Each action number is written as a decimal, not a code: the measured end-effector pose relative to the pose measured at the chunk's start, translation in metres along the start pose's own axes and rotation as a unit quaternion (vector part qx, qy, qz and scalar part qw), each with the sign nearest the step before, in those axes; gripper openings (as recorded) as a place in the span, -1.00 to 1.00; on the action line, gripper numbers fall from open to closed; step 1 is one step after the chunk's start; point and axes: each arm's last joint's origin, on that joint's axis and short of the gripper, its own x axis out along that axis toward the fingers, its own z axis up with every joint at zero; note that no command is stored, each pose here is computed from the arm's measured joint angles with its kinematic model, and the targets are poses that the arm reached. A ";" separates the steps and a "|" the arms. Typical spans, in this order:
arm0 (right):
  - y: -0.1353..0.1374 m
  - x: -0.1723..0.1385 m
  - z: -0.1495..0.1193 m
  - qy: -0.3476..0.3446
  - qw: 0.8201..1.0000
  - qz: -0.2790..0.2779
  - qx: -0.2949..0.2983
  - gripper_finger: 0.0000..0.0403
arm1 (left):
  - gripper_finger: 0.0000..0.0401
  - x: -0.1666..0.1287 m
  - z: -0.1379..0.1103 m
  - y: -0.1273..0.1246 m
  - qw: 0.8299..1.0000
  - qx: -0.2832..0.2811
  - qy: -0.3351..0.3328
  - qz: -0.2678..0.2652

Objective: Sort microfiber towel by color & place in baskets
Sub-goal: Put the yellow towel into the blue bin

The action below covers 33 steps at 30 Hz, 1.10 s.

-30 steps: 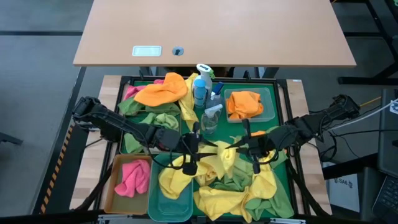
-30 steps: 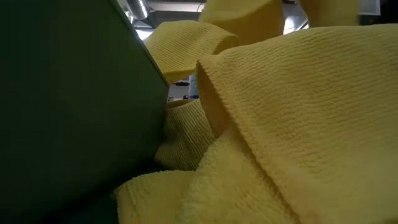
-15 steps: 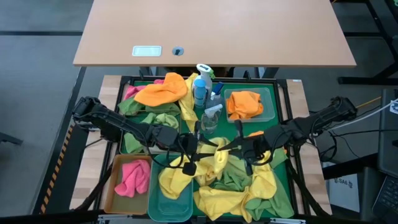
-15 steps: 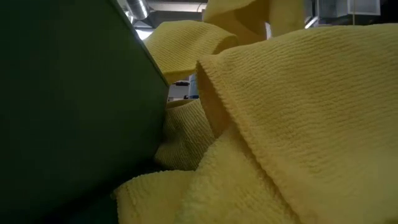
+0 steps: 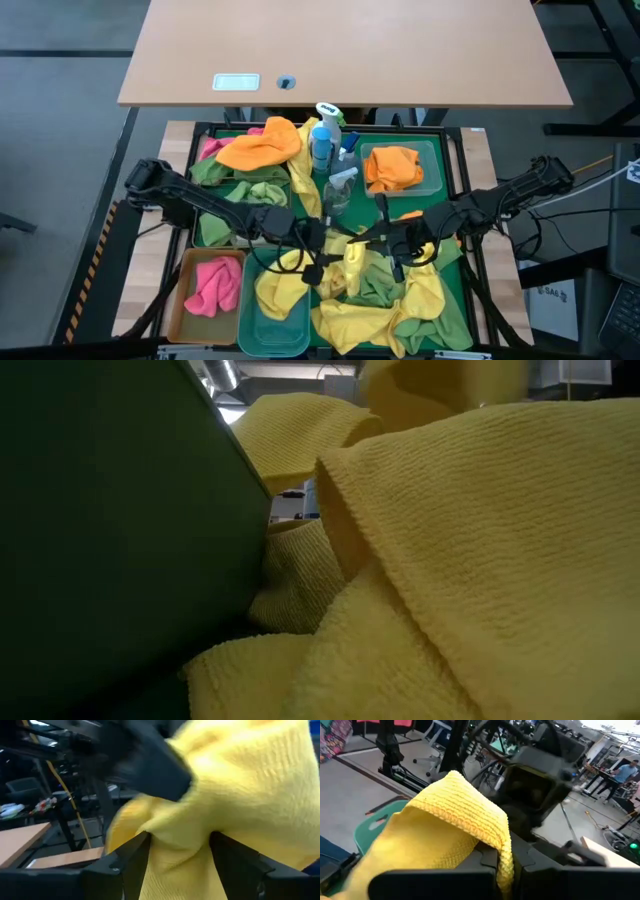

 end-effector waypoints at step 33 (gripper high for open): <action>-0.003 -0.007 0.001 0.006 0.997 -0.008 0.072 -0.43 | -0.97 -0.010 0.005 -0.006 0.998 0.028 0.037 0.045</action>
